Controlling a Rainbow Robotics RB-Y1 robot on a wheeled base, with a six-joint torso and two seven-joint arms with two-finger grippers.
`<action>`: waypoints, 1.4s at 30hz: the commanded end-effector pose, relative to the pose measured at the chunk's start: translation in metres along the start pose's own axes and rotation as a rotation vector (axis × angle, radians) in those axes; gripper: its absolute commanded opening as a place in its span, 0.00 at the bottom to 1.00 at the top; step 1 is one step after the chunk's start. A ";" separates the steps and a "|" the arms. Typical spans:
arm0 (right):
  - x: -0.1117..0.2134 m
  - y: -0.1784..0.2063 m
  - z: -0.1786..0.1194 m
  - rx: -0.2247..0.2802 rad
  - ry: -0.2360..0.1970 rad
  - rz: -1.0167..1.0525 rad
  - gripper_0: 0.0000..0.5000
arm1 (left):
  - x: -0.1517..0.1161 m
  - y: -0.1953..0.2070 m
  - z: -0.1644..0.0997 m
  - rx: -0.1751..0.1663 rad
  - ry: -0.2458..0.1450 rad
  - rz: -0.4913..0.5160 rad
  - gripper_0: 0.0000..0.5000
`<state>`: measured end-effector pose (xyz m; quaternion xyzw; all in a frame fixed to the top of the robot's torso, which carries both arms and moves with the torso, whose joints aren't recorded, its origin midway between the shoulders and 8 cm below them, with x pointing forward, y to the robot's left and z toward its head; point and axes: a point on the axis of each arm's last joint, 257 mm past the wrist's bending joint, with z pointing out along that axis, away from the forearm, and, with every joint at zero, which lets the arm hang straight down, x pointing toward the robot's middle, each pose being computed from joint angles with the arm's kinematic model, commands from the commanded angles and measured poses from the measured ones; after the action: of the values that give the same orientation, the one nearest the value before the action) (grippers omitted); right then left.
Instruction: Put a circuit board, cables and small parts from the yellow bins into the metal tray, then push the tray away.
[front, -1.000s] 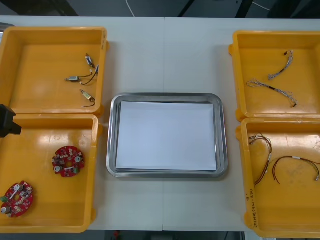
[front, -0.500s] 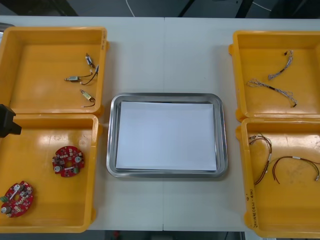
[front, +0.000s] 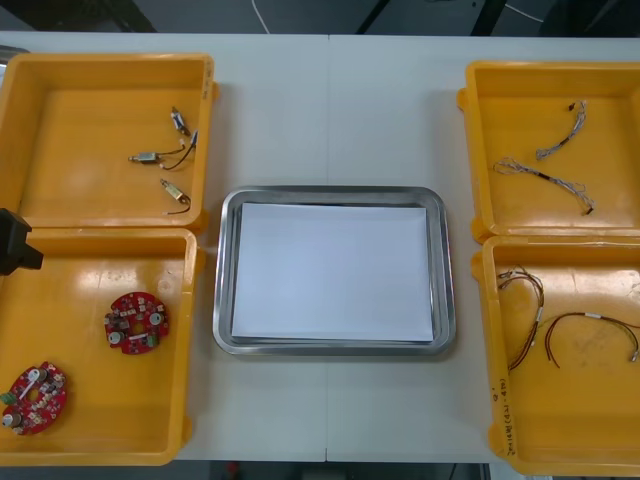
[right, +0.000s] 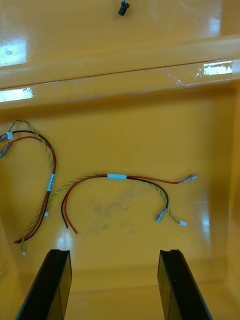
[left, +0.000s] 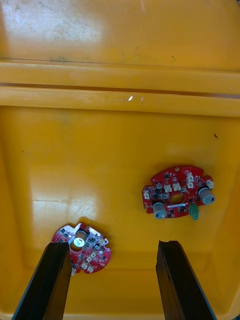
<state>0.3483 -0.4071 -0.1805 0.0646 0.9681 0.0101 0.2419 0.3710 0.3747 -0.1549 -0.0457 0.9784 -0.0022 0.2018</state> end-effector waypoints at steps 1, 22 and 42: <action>-0.005 0.007 -0.006 0.000 -0.019 -0.018 1.00 | 0.000 0.003 -0.005 -0.005 -0.022 0.077 1.00; -0.005 0.007 -0.006 0.000 -0.019 -0.018 1.00 | 0.000 0.003 -0.005 -0.005 -0.022 0.077 1.00; -0.005 0.007 -0.006 0.000 -0.019 -0.018 1.00 | 0.015 0.006 0.005 -0.009 0.026 0.093 1.00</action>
<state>0.3483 -0.4071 -0.1805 0.0646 0.9681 0.0101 0.2419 0.3632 0.3771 -0.1652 -0.0505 0.9808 -0.0025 0.1885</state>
